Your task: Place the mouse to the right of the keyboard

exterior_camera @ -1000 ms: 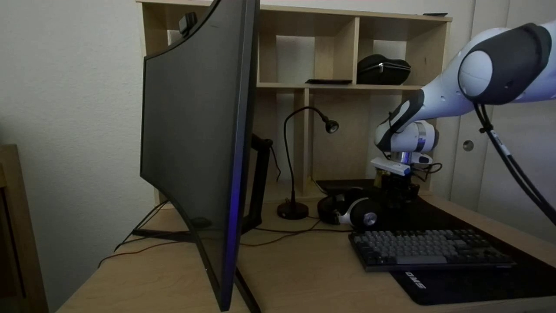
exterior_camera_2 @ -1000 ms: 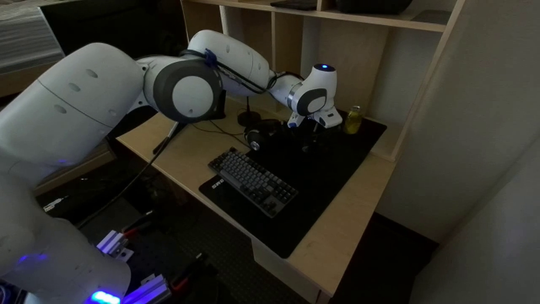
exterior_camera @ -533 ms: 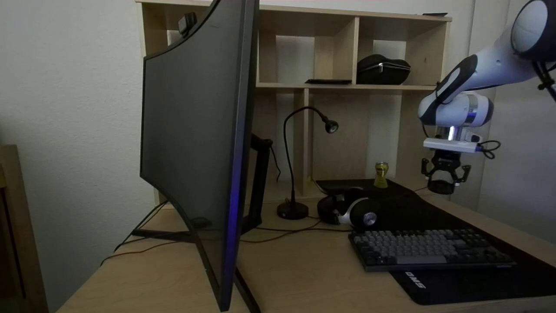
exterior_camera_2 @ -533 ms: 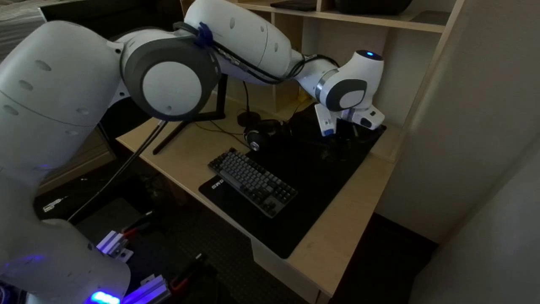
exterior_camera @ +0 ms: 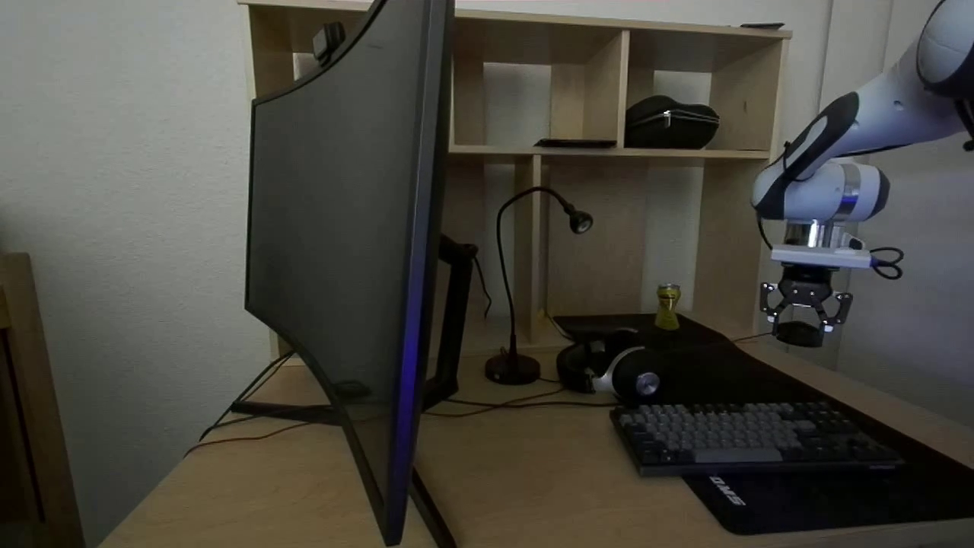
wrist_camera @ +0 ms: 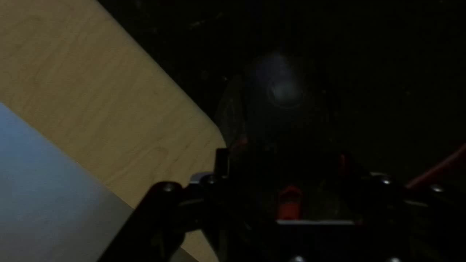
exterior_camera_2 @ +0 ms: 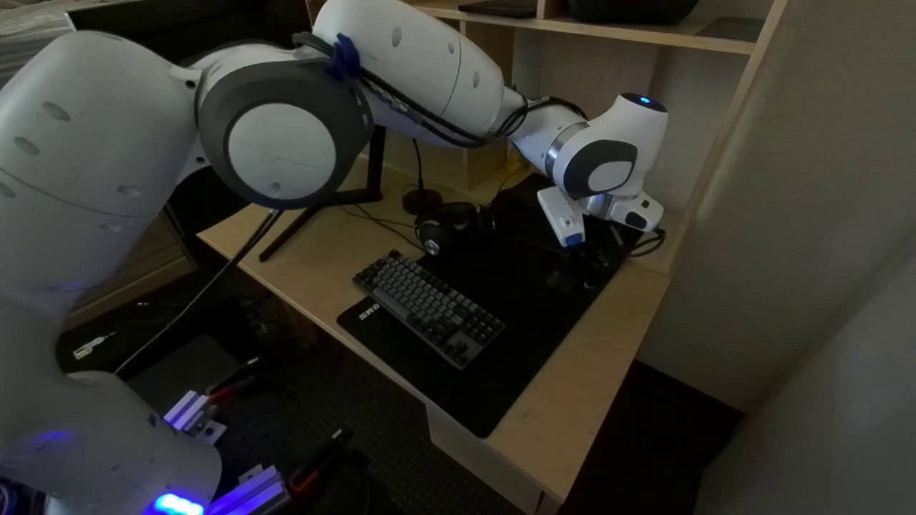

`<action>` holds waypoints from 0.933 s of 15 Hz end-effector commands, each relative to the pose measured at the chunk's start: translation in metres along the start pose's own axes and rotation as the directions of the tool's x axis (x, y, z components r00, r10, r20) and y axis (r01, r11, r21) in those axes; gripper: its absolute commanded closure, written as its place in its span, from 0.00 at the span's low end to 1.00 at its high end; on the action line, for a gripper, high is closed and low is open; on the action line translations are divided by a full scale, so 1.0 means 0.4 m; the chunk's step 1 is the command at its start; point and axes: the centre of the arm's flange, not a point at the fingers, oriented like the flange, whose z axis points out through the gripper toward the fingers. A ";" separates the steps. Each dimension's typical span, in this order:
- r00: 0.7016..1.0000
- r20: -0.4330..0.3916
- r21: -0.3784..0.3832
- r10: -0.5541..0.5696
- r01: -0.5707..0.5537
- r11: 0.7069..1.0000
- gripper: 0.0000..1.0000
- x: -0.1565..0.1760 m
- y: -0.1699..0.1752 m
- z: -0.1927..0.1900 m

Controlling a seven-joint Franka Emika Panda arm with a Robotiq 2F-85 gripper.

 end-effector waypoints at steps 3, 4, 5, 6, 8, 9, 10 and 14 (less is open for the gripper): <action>0.953 0.094 -0.092 -0.289 0.297 0.950 0.55 -0.106 0.242 0.142; 0.932 0.121 -0.082 -0.341 0.352 0.932 0.55 -0.131 0.284 0.174; 0.910 0.126 -0.084 -0.395 0.407 0.910 0.55 -0.156 0.326 0.209; 0.895 0.120 -0.081 -0.429 0.440 0.895 0.55 -0.184 0.364 0.245; 0.915 0.110 -0.069 -0.389 0.398 0.915 0.55 -0.081 0.314 0.237; 0.914 0.107 -0.066 -0.392 0.400 0.914 0.30 -0.089 0.331 0.234; 0.914 0.108 -0.067 -0.390 0.398 0.915 0.30 -0.088 0.331 0.234; 0.858 0.149 -0.137 -0.492 0.511 0.849 0.55 -0.130 0.352 0.276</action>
